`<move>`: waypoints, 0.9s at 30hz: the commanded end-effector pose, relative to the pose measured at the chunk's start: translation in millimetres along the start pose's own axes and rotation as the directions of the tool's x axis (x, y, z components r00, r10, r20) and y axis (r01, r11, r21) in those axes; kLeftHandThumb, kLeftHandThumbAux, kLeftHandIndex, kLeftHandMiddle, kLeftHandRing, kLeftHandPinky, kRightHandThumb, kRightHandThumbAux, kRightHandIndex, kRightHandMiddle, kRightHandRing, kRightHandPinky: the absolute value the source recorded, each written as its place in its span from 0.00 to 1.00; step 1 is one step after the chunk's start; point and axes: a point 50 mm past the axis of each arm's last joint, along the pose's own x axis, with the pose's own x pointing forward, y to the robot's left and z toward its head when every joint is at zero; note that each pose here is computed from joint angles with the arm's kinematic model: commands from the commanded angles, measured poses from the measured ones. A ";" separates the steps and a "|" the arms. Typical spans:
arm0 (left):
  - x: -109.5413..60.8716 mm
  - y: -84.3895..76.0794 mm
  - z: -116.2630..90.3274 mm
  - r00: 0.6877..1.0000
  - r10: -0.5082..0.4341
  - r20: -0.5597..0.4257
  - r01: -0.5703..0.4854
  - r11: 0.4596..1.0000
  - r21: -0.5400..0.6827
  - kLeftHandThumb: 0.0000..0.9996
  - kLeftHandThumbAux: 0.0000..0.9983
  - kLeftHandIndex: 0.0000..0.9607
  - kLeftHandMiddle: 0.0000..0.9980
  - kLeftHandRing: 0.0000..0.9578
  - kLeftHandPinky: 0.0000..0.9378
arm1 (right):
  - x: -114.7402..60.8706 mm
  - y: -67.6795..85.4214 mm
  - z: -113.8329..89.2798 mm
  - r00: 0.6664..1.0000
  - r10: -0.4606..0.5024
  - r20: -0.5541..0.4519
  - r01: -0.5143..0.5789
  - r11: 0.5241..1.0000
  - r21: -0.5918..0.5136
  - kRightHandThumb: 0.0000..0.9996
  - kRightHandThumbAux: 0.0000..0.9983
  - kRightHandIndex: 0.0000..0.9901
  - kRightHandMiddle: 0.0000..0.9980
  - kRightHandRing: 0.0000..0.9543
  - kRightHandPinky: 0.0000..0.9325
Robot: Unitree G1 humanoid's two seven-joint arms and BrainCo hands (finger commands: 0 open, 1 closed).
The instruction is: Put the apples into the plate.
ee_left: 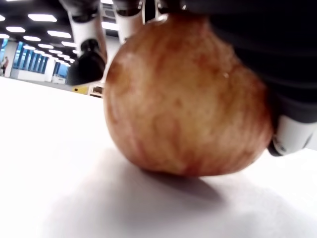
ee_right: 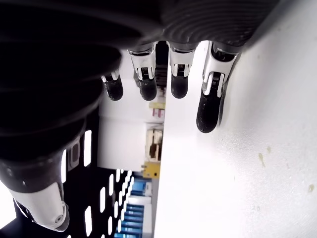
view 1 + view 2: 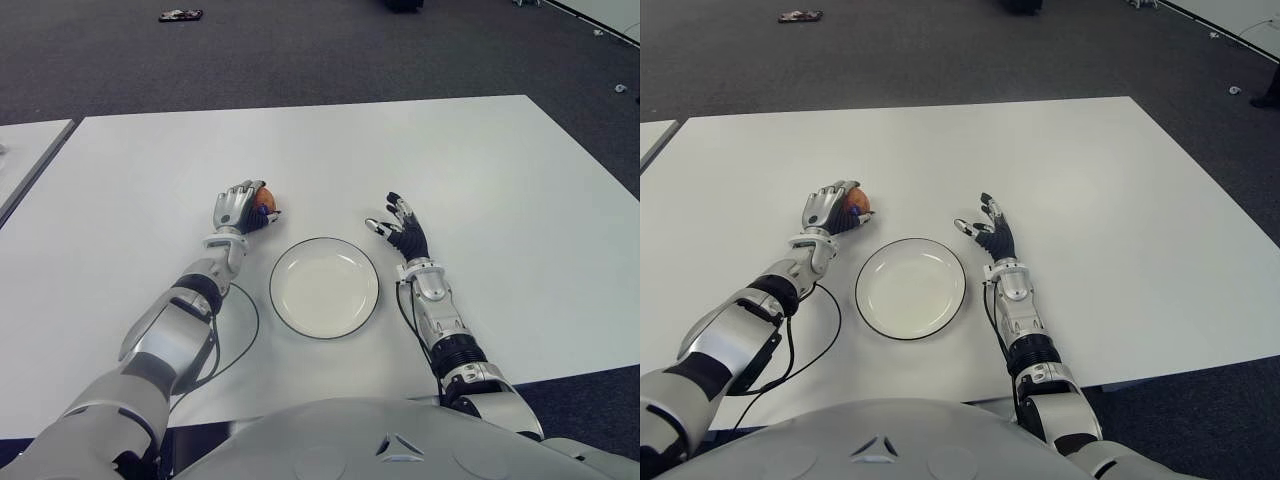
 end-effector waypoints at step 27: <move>5.0 97.9 17.9 0.930 0.364 0.052 -0.195 0.606 -0.771 0.74 0.70 0.46 0.88 0.91 0.94 | -8.1 0.3 -23.8 0.993 -0.001 -0.118 0.002 1.000 0.008 0.17 0.71 0.00 0.02 0.06 0.14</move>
